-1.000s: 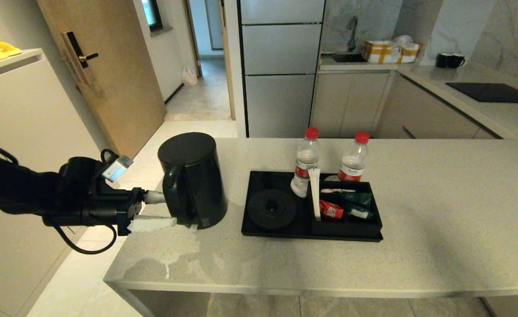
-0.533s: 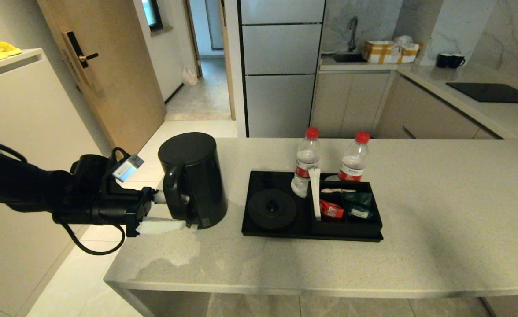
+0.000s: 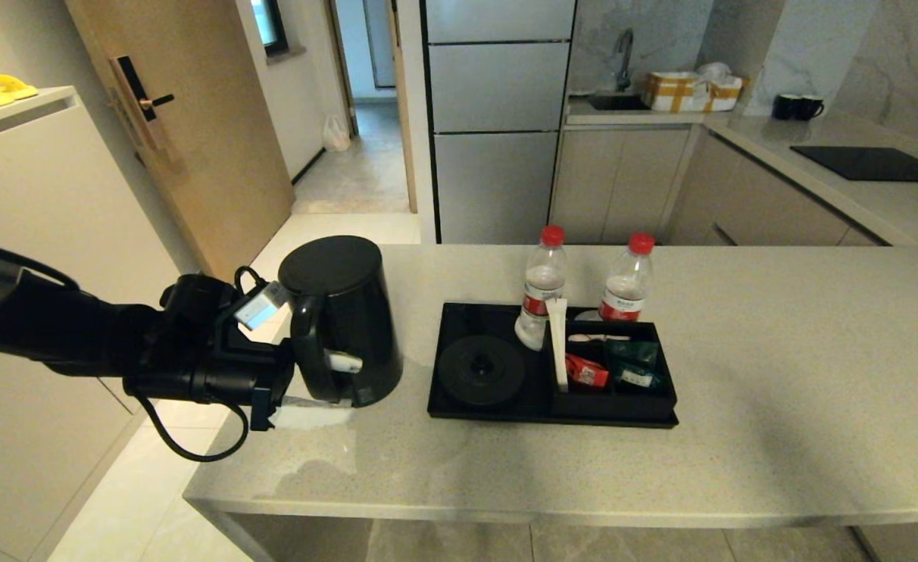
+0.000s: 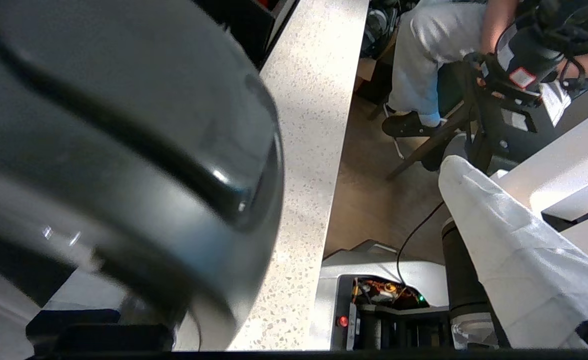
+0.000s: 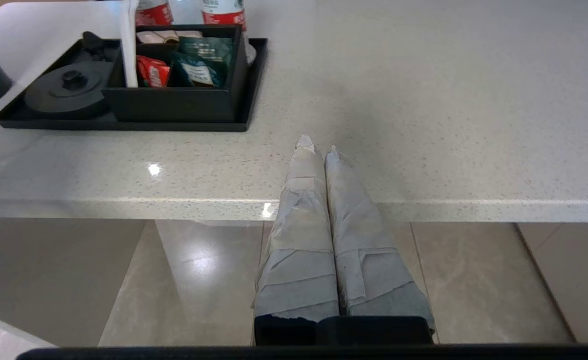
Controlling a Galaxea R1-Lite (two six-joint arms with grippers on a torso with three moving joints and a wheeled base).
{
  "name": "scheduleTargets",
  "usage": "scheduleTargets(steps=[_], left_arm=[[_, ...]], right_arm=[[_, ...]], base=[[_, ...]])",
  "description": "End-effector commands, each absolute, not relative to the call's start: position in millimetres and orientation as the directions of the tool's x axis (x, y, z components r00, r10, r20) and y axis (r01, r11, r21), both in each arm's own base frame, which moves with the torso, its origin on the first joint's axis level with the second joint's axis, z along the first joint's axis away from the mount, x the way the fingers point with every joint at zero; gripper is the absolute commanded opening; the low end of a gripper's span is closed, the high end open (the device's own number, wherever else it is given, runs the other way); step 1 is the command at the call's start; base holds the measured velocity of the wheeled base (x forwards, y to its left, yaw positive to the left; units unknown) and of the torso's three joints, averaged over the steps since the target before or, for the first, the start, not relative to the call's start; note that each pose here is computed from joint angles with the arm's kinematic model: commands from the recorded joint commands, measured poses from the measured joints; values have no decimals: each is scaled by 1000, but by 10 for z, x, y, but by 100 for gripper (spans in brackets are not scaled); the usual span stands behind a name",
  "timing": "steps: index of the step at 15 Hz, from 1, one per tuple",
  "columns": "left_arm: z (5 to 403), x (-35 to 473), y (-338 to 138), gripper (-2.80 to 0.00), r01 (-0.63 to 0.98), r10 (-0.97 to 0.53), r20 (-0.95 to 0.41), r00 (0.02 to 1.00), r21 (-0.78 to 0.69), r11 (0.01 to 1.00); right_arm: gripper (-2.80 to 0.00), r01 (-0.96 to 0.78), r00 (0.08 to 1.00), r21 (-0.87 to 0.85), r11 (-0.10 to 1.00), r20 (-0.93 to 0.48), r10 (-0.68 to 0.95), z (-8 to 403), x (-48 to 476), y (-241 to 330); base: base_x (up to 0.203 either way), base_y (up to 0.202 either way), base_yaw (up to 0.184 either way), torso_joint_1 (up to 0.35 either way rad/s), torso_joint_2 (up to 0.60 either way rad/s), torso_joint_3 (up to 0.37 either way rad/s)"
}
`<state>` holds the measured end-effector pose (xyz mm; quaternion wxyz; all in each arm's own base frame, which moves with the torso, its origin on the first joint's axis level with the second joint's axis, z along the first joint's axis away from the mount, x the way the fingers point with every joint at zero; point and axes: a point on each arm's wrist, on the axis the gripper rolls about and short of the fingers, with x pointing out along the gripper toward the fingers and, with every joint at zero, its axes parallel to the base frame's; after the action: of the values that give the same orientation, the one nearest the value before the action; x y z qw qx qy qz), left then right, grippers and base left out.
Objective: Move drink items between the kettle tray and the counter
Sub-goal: Return the kettle to its original position
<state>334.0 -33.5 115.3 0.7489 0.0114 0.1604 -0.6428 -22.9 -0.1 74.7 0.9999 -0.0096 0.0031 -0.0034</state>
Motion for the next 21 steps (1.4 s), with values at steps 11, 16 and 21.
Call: scheduleTargets(steps=[11,16,21], left_arm=[[1181,3292,-400,-280,965,-955,-274,115,-196,173],[1238,3268,-429,-280,962,-954,-276,115,-208,176],[1504,3253,-722,-280,985,-958,-245,148,-48,165]], right_arm=[[-280,8,1000,-20,1000,-6,-8,747,-229,-1],[-280,9,1000,-20,1000,-6,-9,747,-229,-1],[-280,9,1000,-20,1000,-6,-9,747,-229,-1]], base=[[0,0,0,0,0,0],[0,0,0,0,0,0],[0,0,0,0,0,0]])
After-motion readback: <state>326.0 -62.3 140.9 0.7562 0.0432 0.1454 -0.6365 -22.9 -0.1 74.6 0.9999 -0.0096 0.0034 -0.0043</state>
